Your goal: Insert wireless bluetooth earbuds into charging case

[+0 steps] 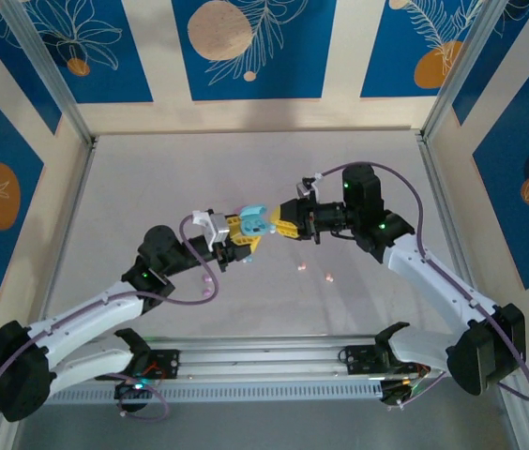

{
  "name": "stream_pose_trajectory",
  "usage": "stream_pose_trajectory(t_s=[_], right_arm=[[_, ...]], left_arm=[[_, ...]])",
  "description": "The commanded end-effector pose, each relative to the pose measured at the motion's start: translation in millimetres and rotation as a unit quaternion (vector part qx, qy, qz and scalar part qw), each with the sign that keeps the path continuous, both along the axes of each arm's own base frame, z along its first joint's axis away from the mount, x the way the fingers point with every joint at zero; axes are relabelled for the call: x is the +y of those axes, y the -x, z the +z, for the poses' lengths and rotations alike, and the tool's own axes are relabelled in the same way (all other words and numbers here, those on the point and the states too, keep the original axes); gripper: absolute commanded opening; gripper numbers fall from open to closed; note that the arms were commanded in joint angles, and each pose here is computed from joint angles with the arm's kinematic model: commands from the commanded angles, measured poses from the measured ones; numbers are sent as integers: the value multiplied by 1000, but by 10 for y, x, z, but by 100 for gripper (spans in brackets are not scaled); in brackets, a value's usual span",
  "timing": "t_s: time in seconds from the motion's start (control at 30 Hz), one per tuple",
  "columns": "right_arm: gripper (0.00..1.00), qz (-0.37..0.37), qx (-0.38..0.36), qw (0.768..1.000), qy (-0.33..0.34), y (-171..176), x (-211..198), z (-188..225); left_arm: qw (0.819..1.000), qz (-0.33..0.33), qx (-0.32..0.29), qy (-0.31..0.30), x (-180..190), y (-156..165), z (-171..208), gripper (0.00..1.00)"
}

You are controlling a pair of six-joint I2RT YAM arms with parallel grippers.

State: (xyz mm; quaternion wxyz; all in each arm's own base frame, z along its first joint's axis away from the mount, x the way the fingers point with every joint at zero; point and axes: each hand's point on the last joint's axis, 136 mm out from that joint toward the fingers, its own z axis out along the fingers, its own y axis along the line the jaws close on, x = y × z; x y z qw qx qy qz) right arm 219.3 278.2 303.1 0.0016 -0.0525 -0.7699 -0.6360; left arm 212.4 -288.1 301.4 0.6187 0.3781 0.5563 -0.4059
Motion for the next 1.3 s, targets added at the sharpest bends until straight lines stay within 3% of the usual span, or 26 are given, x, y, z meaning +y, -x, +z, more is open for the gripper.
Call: stream_pose_trajectory(t_s=[0.0,0.53,0.9,1.27], right_arm=[[23,-29,3,1000,-9,-28,13,54],[21,-49,-84,994,44,89,-17,106],[21,-16,-155,988,20,178,120,395],[21,-6,-171,985,37,106,291,314]], left_arm=[[1000,-1,-2,7,18,47,29,25],[1000,8,1,2,9,-6,-56,25],[1000,-8,4,3,-50,5,-67,25],[999,-31,2,19,-87,70,2,26]])
